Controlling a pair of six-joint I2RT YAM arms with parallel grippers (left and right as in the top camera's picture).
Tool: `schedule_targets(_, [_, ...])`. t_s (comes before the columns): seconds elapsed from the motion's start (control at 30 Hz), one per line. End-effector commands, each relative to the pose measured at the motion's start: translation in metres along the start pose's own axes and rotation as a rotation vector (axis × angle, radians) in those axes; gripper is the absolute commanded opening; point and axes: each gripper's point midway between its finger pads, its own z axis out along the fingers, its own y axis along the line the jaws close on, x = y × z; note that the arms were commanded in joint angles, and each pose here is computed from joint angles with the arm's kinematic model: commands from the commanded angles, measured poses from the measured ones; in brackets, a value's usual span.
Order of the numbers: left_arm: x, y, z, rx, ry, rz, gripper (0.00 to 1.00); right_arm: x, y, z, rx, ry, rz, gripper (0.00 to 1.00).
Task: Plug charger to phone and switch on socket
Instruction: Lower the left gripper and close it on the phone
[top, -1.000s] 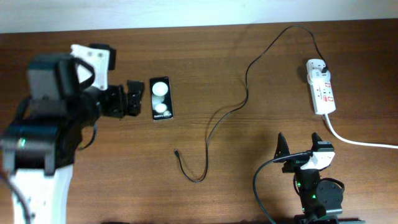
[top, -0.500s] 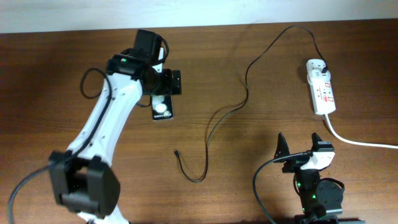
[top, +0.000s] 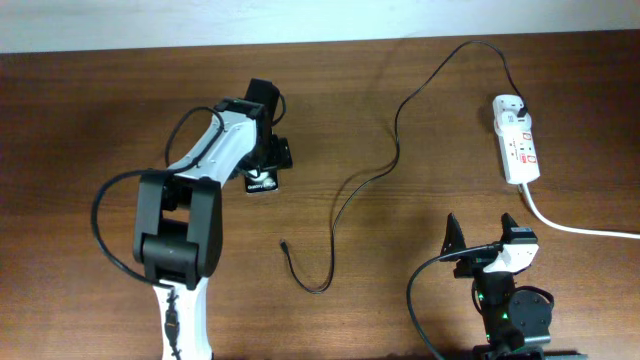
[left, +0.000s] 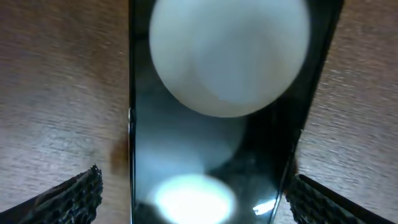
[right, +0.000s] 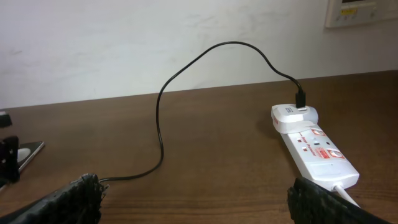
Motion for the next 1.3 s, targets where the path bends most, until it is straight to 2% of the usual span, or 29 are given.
schedule_targets(0.0, [-0.008, 0.003, 0.004, -0.013, -0.020, 0.011, 0.99, 0.002, -0.003, 0.000, 0.016, 0.003, 0.008, 0.98])
schedule_targets(0.2, [0.003, 0.004, 0.035, -0.039, 0.041, 0.019, 0.98, 0.002, -0.003, 0.000, 0.016, 0.003, 0.008, 0.99])
schedule_targets(0.3, [0.004, 0.005, 0.037, -0.042, 0.045, 0.020, 0.79, 0.002, -0.003, 0.000, 0.016, 0.003, 0.008, 0.98])
schedule_targets(0.33, [0.004, 0.005, 0.037, -0.042, 0.045, 0.020, 0.77, 0.002, -0.003, 0.000, 0.016, 0.003, 0.008, 0.99])
schedule_targets(0.37, [0.004, 0.005, 0.037, -0.042, 0.045, 0.020, 0.70, 0.002, -0.003, 0.000, 0.016, 0.003, 0.008, 0.99])
schedule_targets(0.43, [0.004, 0.005, 0.037, -0.042, 0.046, 0.020, 0.64, 0.002, -0.003, 0.000, 0.016, 0.003, 0.008, 0.99])
schedule_targets(0.57, [0.004, 0.006, 0.028, -0.049, 0.065, 0.074, 0.59, 0.002, -0.003, 0.000, 0.016, 0.003, 0.008, 0.98])
schedule_targets(0.73, [-0.011, 0.003, -0.005, -0.045, 0.059, 0.073, 0.54, 0.002, -0.003, 0.000, 0.016, 0.003, 0.008, 0.99])
schedule_targets(1.0, [-0.010, -0.008, -0.046, 0.020, 0.112, 0.076, 0.53, 0.002, -0.003, 0.000, 0.016, 0.003, 0.008, 0.99])
schedule_targets(1.27, [-0.005, -0.014, -0.046, 0.037, 0.136, 0.082, 0.57, 0.002, -0.003, 0.000, 0.016, 0.003, 0.008, 0.98])
